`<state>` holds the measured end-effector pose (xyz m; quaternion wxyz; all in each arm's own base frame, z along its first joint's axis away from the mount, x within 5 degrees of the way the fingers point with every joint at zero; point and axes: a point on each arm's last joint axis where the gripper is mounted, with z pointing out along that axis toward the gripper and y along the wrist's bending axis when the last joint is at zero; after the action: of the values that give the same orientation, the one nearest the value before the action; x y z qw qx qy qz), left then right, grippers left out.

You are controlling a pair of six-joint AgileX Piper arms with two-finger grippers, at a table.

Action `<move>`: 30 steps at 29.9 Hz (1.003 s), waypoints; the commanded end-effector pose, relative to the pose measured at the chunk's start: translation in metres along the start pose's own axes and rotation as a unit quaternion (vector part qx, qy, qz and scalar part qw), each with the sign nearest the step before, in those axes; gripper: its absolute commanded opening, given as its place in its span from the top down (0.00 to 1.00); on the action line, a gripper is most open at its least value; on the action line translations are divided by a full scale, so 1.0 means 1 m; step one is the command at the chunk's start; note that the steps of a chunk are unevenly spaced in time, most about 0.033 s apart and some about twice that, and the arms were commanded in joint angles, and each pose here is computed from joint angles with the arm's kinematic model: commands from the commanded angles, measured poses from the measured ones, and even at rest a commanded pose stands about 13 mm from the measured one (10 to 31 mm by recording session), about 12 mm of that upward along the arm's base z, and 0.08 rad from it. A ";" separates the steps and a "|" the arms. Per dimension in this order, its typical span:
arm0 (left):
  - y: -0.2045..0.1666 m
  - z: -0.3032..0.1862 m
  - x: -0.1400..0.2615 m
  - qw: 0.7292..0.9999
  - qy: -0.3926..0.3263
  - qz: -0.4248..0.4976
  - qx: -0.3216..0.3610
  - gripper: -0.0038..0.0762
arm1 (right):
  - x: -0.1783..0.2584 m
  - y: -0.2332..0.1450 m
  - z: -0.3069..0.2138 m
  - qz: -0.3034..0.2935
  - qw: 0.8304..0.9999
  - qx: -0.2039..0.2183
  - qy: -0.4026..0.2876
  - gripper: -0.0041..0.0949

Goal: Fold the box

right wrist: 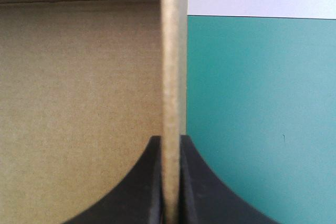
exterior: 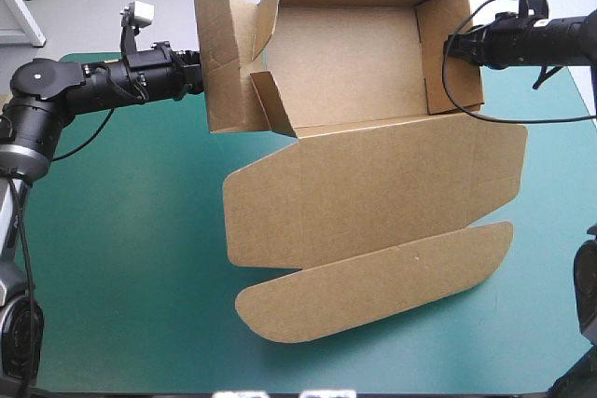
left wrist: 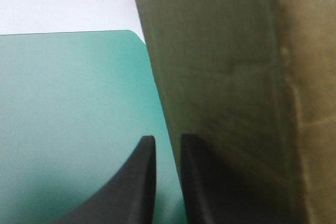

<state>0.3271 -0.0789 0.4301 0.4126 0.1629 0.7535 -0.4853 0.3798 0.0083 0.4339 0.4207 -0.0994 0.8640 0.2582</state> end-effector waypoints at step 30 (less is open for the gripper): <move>-0.101 0.016 -0.021 0.984 -0.046 0.071 0.159 0.80 | -0.015 0.015 -0.018 0.018 0.998 -0.018 -0.062 0.98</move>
<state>0.3012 -0.1375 0.4773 0.4326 0.2512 0.6723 -0.5457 0.3867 0.0071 0.4268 0.4136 -0.0828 0.8674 0.2639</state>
